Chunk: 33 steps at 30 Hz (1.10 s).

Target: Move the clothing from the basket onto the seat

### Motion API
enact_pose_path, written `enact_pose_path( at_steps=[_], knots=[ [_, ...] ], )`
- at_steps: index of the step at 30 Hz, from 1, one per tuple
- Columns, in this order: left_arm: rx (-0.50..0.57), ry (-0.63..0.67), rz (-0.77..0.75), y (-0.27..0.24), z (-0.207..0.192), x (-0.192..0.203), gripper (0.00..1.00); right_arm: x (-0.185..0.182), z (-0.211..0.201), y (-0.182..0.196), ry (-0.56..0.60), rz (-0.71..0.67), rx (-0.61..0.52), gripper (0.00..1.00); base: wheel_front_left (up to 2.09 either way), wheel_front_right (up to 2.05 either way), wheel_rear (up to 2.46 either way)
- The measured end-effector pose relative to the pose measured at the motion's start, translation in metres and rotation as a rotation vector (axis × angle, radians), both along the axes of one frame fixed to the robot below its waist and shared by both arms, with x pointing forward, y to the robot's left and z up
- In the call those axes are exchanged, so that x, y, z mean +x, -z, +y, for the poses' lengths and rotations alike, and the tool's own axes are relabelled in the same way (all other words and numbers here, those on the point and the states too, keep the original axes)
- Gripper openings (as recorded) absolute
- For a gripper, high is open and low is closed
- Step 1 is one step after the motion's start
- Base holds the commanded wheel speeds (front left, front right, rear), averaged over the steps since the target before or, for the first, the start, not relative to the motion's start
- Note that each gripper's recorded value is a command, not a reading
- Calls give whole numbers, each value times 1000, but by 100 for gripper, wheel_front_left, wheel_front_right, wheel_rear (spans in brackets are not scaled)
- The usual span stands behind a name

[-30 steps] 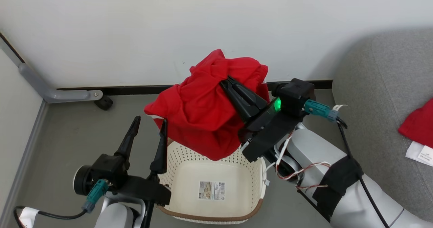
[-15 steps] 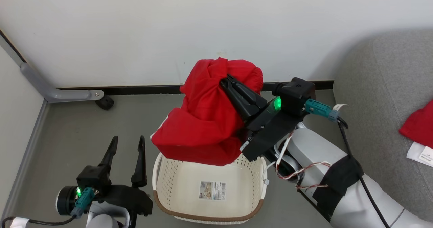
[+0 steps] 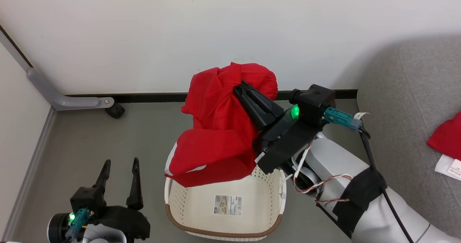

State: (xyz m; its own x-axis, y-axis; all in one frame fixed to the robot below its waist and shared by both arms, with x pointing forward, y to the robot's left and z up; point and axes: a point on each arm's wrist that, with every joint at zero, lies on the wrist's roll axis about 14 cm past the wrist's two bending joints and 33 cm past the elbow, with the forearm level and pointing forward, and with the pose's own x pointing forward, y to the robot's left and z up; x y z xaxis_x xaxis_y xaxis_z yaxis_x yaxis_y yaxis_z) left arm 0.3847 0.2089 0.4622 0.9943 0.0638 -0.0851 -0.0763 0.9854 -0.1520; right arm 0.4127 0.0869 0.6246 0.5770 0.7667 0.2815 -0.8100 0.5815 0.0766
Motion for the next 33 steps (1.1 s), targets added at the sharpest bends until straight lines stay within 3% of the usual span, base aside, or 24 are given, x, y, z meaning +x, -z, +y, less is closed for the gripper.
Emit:
enact_pose_path(
  at_steps=[33],
  knots=[
    [2, 14, -55, -13, 2, -22, 100, -11, 0, -9, 0, -23, 1, 0, 0, 0, 0]
  ],
)
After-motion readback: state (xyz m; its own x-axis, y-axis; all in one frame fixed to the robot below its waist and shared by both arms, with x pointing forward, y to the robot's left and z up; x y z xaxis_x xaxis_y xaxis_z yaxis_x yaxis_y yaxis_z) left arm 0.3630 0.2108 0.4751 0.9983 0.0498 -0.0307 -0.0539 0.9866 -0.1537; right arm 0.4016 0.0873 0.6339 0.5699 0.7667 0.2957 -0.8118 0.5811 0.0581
